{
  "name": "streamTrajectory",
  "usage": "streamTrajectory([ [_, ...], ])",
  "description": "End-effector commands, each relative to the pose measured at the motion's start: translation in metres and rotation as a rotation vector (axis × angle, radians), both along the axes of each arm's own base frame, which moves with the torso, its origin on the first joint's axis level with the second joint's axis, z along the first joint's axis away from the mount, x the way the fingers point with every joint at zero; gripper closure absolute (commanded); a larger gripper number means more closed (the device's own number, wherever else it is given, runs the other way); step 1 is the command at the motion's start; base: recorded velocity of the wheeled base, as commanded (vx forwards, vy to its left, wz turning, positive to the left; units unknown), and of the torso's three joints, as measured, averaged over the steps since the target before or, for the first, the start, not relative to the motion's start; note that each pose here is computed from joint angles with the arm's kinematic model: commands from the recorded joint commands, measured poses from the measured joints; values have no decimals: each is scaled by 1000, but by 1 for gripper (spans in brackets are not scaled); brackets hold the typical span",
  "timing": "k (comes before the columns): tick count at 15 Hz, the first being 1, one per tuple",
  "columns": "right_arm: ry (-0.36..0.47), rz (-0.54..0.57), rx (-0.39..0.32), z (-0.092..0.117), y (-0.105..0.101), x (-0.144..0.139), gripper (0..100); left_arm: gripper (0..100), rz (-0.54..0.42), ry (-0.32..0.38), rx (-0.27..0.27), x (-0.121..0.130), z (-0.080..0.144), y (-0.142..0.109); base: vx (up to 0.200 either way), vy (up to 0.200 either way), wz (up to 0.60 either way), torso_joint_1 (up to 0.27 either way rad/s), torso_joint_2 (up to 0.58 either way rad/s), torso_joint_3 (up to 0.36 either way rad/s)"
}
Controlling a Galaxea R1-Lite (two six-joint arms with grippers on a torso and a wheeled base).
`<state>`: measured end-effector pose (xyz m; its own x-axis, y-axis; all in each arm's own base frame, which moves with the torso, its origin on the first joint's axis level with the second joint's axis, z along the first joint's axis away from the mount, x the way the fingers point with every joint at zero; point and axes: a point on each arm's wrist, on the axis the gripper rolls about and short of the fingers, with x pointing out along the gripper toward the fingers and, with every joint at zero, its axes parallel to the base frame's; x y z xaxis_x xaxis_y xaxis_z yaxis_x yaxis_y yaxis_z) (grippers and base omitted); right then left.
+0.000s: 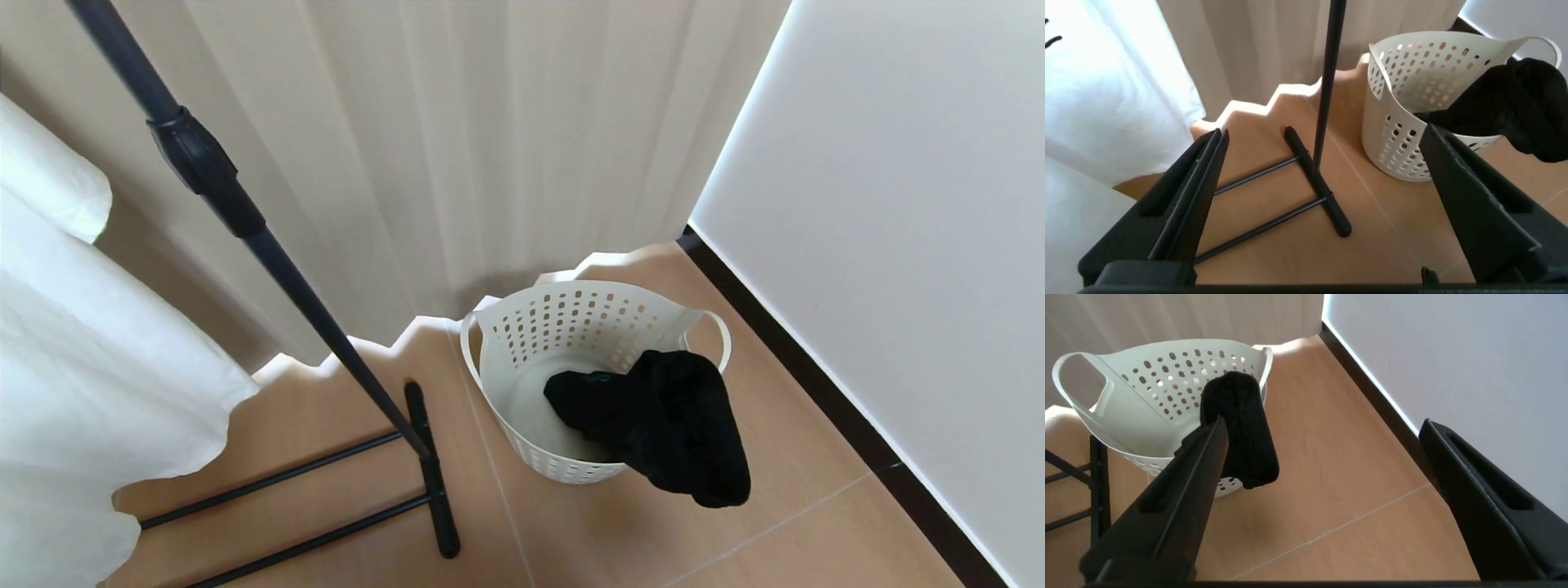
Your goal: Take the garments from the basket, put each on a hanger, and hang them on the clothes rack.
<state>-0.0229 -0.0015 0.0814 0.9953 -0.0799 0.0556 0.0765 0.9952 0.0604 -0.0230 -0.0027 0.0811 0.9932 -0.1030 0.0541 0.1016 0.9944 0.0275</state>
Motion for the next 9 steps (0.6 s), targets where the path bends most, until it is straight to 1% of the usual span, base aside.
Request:
streamTrajectory([
  [1,0,0,0,0,0,0,0,0,0,1,0,0,0,0,0,0,0,2,2,-183],
  [7,0,0,0,0,0,0,0,0,0,1,-2,0,0,0,0,0,0,0,2,-192],
  [9,0,0,0,0,0,0,0,0,0,1,-2,0,0,0,0,0,0,0,2,-76],
])
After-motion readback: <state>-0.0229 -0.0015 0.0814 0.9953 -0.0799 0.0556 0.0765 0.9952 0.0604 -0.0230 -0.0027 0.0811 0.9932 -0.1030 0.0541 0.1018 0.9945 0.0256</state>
